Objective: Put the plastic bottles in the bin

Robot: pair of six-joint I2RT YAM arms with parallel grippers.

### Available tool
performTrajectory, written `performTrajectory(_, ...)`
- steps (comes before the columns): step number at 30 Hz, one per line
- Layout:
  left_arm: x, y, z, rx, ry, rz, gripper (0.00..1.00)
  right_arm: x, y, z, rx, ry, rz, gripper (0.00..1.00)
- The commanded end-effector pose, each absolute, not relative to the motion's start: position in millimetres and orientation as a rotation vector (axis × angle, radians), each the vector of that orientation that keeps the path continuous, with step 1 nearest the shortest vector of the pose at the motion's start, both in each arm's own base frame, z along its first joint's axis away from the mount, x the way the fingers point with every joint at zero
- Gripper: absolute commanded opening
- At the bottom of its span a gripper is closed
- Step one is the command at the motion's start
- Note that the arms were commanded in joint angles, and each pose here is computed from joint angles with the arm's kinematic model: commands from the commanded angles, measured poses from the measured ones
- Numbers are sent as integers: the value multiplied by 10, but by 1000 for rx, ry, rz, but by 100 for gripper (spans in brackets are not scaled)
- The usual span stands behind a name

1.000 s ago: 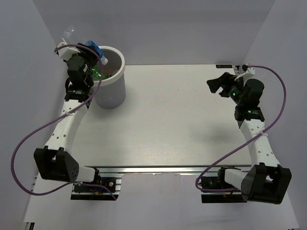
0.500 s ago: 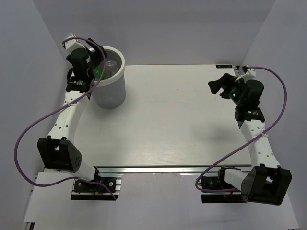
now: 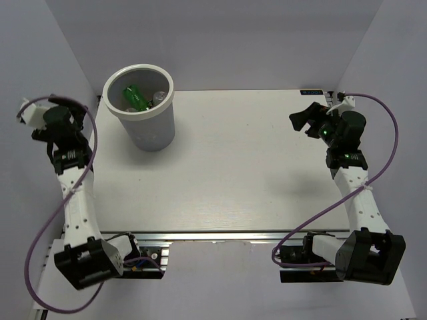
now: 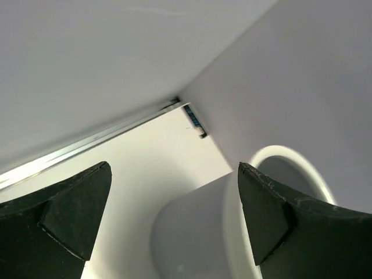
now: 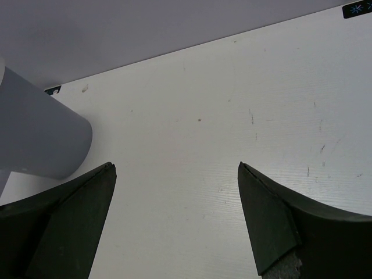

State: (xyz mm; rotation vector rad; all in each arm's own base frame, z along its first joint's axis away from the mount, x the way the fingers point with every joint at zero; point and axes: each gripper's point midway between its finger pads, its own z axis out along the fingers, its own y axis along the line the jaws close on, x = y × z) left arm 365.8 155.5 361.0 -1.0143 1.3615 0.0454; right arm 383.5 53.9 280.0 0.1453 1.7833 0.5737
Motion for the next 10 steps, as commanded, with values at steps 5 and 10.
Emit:
performTrajectory(5,2892,1688,2658,-1267,1373,161,98,3896,382,2699,270,1755,515,89)
performTrajectory(10,2727,1657,2331,-1310,1394,163,98,3870,389,2571,298,1731,538,90)
